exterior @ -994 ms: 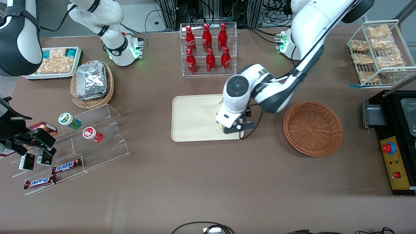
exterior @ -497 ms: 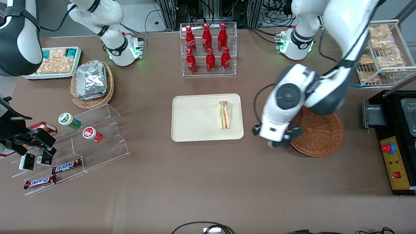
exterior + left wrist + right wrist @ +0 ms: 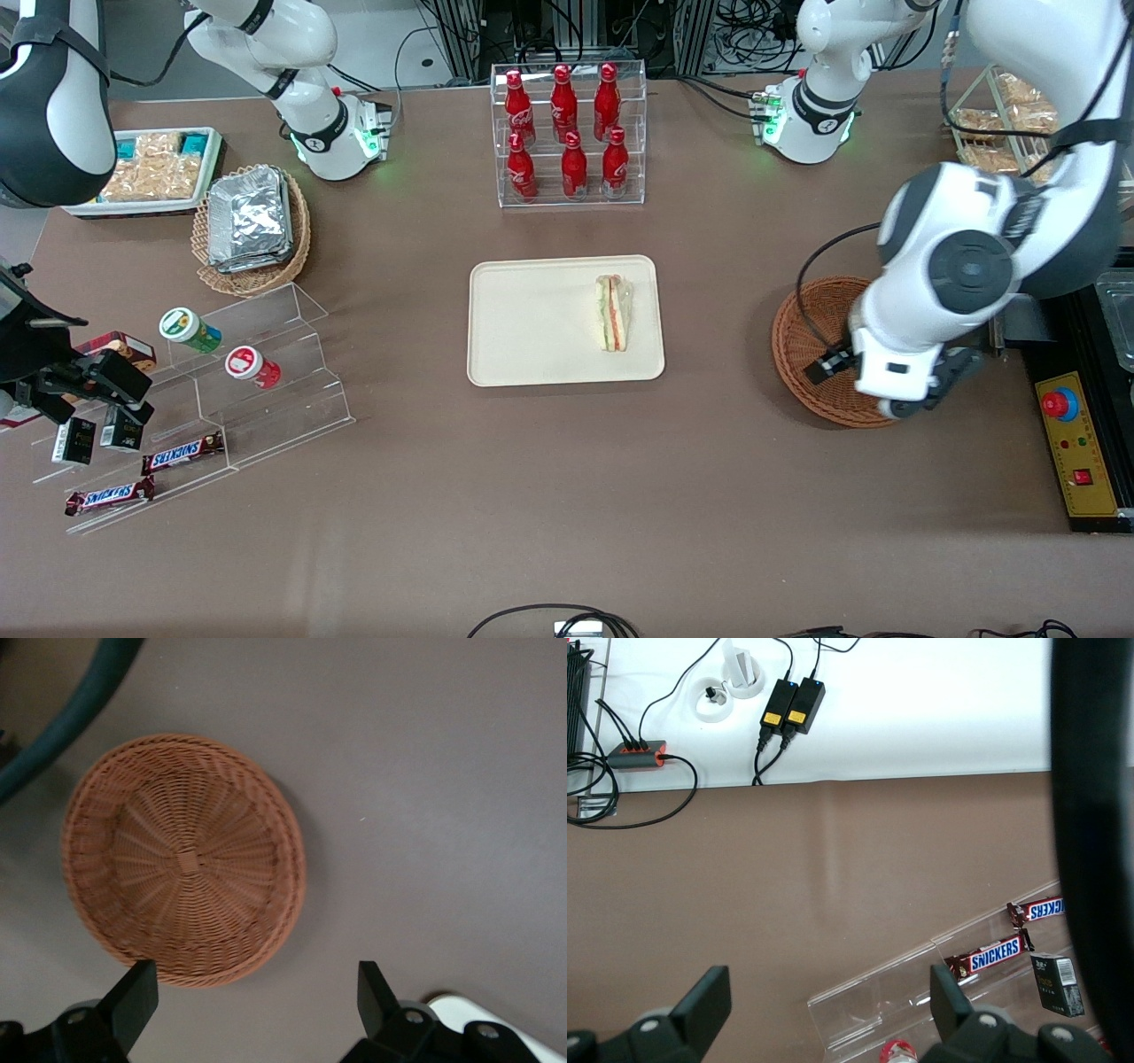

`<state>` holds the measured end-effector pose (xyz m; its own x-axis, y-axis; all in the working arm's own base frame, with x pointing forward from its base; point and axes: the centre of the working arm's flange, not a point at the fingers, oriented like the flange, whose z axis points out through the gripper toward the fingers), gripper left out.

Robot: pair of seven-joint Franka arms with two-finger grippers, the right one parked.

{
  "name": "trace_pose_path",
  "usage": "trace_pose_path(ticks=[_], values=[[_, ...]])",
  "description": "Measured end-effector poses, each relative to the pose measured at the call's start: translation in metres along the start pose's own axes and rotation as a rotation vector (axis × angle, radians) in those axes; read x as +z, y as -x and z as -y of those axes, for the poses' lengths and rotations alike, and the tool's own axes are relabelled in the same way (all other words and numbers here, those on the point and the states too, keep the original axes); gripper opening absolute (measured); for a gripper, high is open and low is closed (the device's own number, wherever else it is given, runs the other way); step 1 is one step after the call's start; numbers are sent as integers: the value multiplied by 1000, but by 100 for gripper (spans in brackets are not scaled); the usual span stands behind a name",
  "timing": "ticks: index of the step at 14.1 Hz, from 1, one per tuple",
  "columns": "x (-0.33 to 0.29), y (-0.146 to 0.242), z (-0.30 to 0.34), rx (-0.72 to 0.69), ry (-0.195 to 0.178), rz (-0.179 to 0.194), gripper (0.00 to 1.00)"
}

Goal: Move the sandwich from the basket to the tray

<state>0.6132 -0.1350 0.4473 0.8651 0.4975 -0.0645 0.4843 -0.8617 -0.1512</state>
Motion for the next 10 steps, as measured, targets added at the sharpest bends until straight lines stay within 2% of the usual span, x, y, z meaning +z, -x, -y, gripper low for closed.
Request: trace_pose_path(ticks=[3,7,10], values=[[-23,-25,55,103,-14,64,100],[-52,-47,125,266,-4,119,100],[-77,-47,168,358,13,113,100]])
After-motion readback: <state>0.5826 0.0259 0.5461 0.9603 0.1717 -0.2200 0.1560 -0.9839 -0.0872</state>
